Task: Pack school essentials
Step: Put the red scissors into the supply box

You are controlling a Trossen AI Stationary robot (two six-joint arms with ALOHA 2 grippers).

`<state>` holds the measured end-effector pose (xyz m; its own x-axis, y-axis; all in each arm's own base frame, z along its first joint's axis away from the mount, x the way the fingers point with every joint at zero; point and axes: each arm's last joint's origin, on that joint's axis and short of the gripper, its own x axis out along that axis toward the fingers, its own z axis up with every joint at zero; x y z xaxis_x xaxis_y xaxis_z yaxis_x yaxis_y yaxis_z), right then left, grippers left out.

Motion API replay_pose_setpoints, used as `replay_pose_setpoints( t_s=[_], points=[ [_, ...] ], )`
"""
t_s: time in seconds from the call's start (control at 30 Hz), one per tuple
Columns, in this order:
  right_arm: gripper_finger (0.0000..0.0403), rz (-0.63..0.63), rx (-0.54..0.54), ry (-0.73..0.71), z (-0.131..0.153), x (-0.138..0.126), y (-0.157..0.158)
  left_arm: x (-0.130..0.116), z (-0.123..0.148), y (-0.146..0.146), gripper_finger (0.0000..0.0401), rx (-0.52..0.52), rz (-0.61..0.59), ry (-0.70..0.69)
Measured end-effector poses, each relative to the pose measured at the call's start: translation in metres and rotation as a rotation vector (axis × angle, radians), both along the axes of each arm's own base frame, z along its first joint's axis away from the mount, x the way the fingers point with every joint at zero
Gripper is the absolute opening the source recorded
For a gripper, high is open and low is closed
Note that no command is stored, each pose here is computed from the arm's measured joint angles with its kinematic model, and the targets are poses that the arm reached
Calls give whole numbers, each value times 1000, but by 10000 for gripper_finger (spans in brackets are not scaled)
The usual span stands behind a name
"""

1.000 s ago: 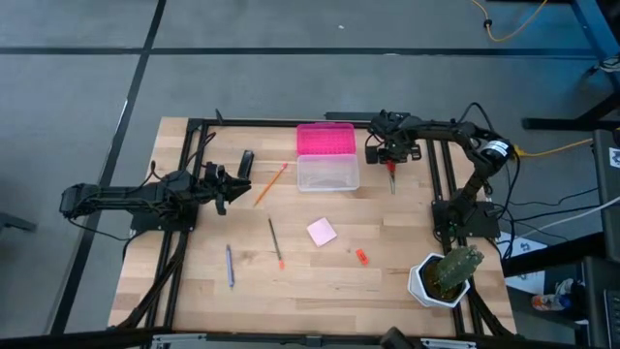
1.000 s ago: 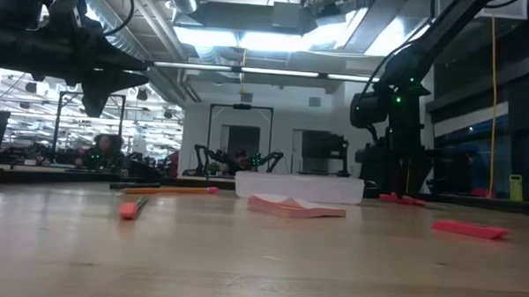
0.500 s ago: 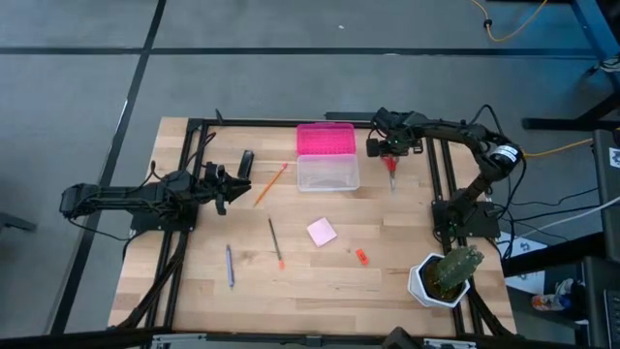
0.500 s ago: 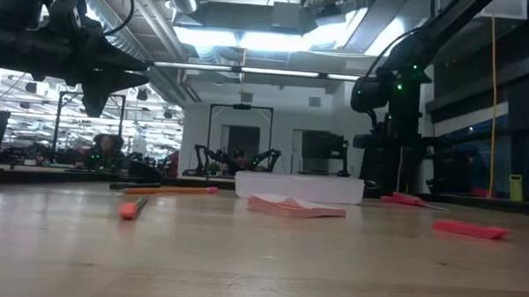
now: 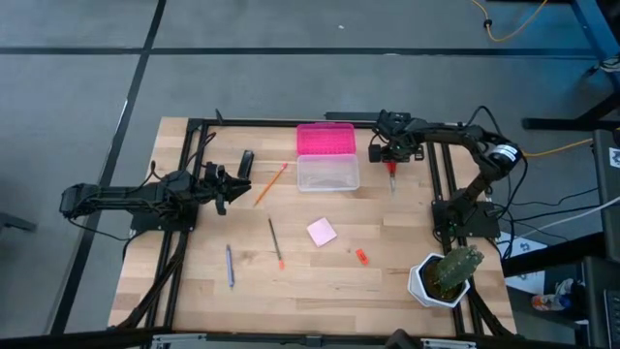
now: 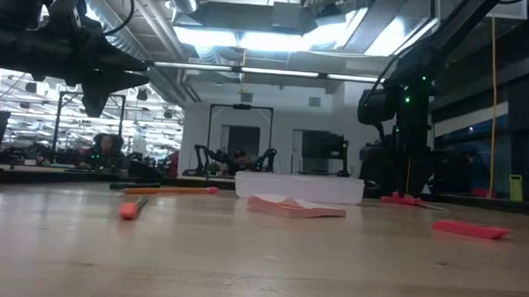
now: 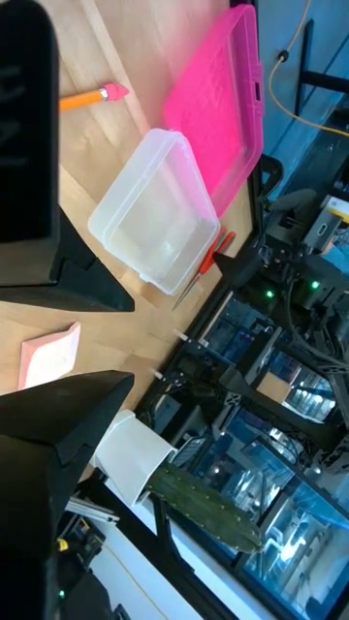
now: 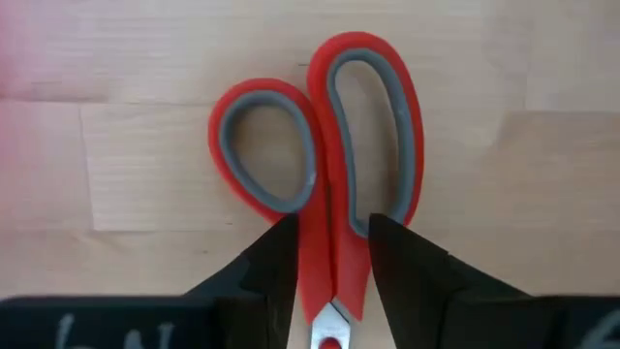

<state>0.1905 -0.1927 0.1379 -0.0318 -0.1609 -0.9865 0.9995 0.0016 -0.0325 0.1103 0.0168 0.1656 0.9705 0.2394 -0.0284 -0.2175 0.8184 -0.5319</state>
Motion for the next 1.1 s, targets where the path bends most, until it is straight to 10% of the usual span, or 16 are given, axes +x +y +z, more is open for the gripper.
replay_pose_setpoints(
  t_s=[1.1],
  points=[
    [129,18,93,10,10,7,-2,0,-3,0,103,-5,-1,34]
  ],
)
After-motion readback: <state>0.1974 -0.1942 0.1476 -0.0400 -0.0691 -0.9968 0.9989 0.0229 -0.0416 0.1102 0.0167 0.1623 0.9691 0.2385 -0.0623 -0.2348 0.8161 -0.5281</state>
